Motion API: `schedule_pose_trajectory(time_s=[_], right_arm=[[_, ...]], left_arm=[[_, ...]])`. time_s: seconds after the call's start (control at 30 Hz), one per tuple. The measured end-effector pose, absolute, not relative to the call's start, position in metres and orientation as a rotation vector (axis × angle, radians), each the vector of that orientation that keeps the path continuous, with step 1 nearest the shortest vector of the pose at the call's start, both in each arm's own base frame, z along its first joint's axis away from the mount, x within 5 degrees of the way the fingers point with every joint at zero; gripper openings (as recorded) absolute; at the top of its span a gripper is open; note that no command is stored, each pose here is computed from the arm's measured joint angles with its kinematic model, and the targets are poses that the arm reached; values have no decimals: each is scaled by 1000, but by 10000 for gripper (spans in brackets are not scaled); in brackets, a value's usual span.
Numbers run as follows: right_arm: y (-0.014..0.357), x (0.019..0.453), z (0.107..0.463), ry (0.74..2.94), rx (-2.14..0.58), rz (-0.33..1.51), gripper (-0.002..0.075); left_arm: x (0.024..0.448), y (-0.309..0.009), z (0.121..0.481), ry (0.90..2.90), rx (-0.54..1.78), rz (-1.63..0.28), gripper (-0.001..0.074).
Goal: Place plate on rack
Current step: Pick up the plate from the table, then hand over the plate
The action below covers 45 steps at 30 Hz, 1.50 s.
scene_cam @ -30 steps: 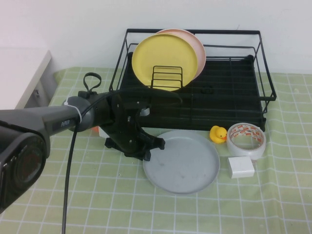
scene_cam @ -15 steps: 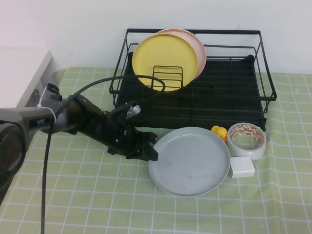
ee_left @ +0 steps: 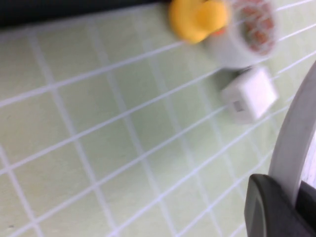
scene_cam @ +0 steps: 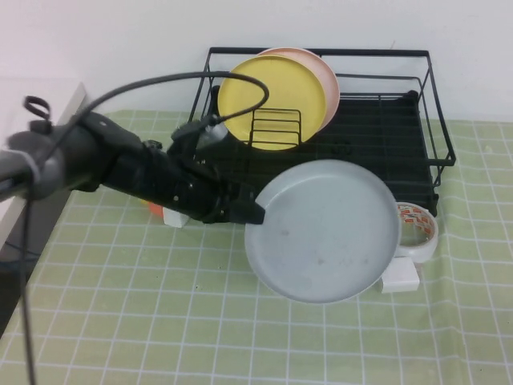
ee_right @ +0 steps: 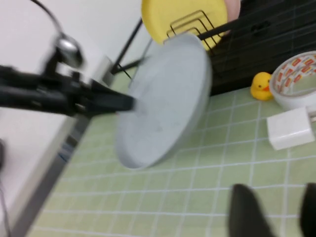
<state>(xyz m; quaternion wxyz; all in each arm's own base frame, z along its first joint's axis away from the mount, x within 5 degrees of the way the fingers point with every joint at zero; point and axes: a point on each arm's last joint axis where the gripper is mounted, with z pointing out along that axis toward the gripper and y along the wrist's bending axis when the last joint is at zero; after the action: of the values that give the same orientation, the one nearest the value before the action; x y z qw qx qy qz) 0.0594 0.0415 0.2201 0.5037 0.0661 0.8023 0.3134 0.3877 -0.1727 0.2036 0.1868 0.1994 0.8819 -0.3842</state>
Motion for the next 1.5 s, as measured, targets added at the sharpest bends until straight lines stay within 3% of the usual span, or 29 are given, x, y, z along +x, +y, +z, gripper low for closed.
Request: schedule_pose_trajectory(time_s=[0.1,0.2,0.4,0.57,0.9,0.97,1.07,1.17,1.27,1.43,1.5], right_arm=[[40,81,244,2004,76,697,371],[39,110,267,2041,-66,653,443],[48,187,306,1995,-397,766,472],[60,253,311,1928,-653,935,471],[128,346,257,2015,-872,1367,394],[139,354,245,2041,-885,1400,340],[148,359,238,2039,-911,1417,191],[150,363,241,2009,-937,1377,176],[152,367,249,1968,-985,1321,175],[152,380,270,1901,-1076,1166,174],[151,387,281,1866,-1109,1082,173]], left_arm=[[365,-172,226,2394,580,-1050,4],[339,-167,239,2312,581,-1032,4],[304,-153,253,2133,506,-998,4],[289,-146,262,2049,463,-992,4],[289,-143,265,2033,436,-952,4],[291,-142,264,2039,420,-927,5],[294,-138,262,2051,390,-870,6],[294,-137,263,2051,375,-857,19],[295,-130,266,2054,339,-875,98],[298,-107,269,2100,208,-918,384],[297,-95,274,2110,171,-920,455]])
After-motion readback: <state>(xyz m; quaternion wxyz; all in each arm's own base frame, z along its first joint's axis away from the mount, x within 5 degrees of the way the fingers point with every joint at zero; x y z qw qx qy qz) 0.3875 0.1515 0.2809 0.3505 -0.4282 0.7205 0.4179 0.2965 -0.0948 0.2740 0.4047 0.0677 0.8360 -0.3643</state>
